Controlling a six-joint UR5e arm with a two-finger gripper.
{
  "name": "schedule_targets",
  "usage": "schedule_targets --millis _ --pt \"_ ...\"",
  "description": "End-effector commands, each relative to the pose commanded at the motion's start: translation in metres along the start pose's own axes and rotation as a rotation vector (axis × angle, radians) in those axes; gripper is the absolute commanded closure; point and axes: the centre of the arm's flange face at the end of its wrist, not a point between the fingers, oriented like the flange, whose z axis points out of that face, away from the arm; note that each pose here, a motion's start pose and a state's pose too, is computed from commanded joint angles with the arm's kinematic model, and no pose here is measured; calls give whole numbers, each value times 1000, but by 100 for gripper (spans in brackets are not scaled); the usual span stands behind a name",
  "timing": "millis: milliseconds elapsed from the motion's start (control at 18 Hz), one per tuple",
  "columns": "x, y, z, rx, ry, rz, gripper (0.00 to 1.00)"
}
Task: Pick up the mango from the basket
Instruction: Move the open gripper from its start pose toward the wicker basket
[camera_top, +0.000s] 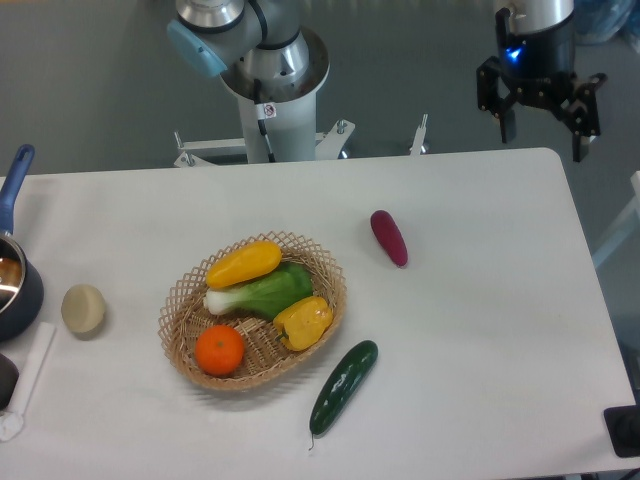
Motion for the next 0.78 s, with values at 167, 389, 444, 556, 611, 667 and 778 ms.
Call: schedule_targets --millis 167,389,444,556,611,667,778 --pt "0 -2 -1 28 0 -9 0" --pt "3 -9 3 39 11 -10 0" --pt "7 -9 10 43 25 -22 0" --pt "19 -13 21 62 53 -46 0" --pt "21 -15 22 76 57 -64 0" --pt "22 -19 21 87 59 -89 0" --pt "25 -33 21 104 68 -154 0"
